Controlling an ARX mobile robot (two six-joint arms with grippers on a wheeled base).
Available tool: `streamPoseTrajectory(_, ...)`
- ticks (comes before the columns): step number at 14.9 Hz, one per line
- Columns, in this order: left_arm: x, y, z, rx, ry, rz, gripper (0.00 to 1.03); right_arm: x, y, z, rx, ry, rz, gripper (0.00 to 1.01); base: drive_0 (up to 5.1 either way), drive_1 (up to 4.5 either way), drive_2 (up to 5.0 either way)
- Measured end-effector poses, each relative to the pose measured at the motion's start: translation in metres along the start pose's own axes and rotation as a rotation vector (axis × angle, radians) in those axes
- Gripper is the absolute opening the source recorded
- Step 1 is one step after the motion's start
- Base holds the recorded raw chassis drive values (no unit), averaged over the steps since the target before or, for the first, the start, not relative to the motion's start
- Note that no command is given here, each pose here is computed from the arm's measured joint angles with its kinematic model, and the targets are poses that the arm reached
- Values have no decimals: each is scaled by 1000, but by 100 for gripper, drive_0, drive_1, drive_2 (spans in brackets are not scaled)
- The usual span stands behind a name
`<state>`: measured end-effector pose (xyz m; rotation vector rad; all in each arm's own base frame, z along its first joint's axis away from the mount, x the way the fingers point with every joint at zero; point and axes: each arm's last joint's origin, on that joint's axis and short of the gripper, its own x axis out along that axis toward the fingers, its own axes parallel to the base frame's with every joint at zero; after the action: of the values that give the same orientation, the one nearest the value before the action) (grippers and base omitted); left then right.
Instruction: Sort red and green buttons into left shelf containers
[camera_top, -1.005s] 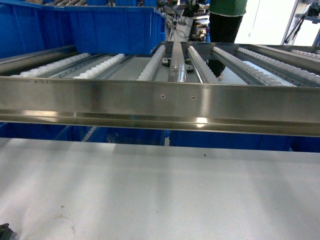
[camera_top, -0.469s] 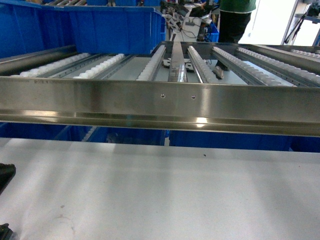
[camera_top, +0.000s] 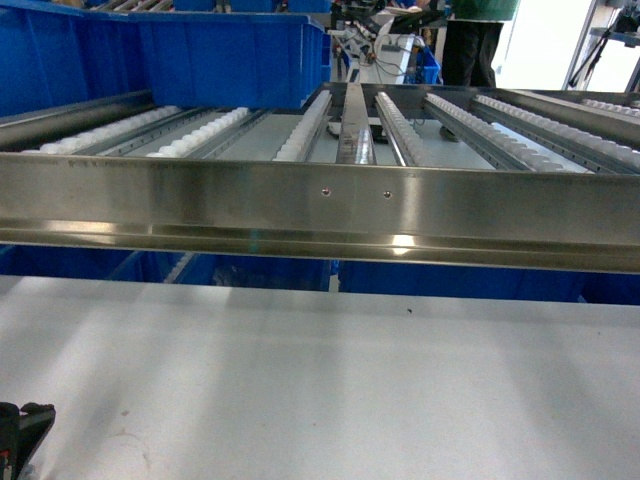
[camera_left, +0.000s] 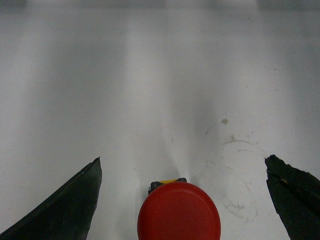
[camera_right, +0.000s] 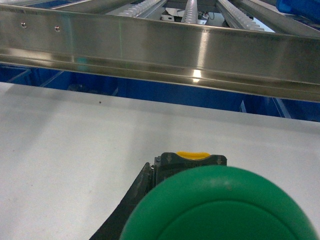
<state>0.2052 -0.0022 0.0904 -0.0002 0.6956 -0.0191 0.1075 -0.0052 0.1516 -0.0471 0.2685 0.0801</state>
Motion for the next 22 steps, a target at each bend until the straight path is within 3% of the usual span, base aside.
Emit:
streamPoseTrajectory(5,9,8,-25,-44,62,21,98,0,0,0,0,0,0,27,0,0,0)
streamPoseTrajectory(16,10,14,-32,-75,52,11,98,0,0,0,0,0,0,27,0,0,0)
streamPoseTrajectory(17,10,16,-32,-83,44,13,98,0,0,0,0,0,0,27,0,0,0)
streamPoseTrajectory(18,11,23,-32,-111,-4,-19,98,0,0,0,0,0,0,27,0,0,0)
streamPoseTrajectory(19,10,16,-35,-86,-2,-46,98,0,0,0,0,0,0,27,0,0,0)
streamPoseTrajectory(20,11,14,-43,-39,26,-25,98,0,0,0,0,0,0,27,0,0,0)
streamPoseTrajectory(21,11,17,-44,-36,21,-18,98,0,0,0,0,0,0,27,0,0,0)
streamPoseTrajectory(22,11,18,-43,-31,4,-22,90,0,0,0,0,0,0,27,0,0,0)
